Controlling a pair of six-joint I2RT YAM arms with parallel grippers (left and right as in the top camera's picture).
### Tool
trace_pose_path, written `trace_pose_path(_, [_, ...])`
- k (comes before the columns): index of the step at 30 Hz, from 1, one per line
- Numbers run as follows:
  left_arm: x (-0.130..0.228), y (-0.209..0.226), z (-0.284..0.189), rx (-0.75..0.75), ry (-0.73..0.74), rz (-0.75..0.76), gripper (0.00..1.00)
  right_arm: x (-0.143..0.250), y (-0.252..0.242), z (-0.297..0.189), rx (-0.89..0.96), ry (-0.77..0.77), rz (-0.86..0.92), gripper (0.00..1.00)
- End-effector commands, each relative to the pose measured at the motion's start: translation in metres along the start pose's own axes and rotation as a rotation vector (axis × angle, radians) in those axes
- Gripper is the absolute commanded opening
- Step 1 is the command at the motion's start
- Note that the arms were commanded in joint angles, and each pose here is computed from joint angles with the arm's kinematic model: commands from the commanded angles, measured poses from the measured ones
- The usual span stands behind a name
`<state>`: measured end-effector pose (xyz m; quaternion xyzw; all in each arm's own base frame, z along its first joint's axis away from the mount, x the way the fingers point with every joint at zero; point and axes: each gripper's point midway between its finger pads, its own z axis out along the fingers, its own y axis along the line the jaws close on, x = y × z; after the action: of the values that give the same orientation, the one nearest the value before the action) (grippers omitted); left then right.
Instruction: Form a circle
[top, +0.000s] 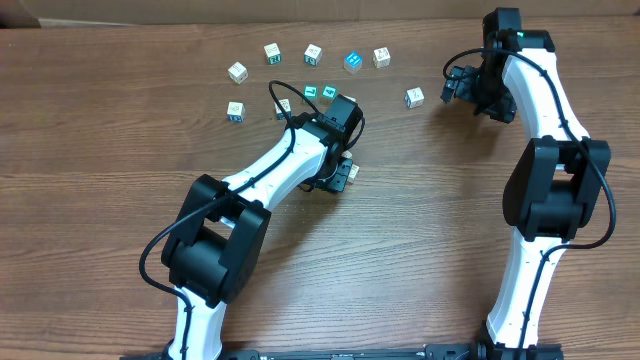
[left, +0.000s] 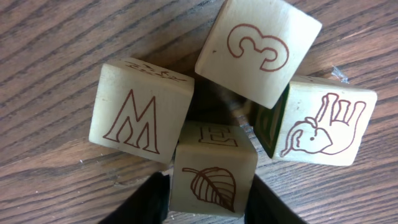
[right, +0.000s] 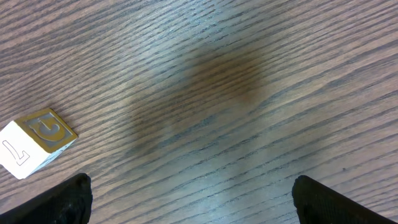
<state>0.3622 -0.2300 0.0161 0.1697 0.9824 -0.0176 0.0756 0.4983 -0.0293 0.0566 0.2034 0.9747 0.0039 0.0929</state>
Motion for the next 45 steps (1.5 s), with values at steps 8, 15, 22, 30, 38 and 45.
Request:
trace_pose_path(8, [0.009, 0.000, 0.005, -0.015, 0.029, 0.044, 0.26, -0.010, 0.003, -0.017, -0.015, -0.046, 0.005, 1.00])
trace_pose_path(15, [0.009, 0.000, 0.005, -0.014, 0.030, 0.114, 0.27, -0.010, 0.003, -0.017, -0.015, -0.046, 0.005, 1.00])
trace_pose_path(22, [0.010, 0.001, 0.005, -0.015, 0.037, 0.153, 0.27, -0.010, 0.003, -0.017, -0.015, -0.046, 0.006, 1.00])
trace_pose_path(30, [0.013, 0.002, 0.004, -0.017, 0.047, 0.160, 0.27, -0.010, 0.003, -0.017, -0.015, -0.046, 0.005, 1.00])
trace_pose_path(38, [0.013, 0.005, 0.004, -0.035, 0.050, 0.160, 0.39, -0.010, 0.003, -0.017, -0.015, -0.046, 0.005, 1.00])
trace_pose_path(45, [0.004, 0.007, -0.010, -0.049, 0.040, 0.156, 0.48, -0.010, 0.003, -0.017, -0.015, -0.046, 0.005, 1.00])
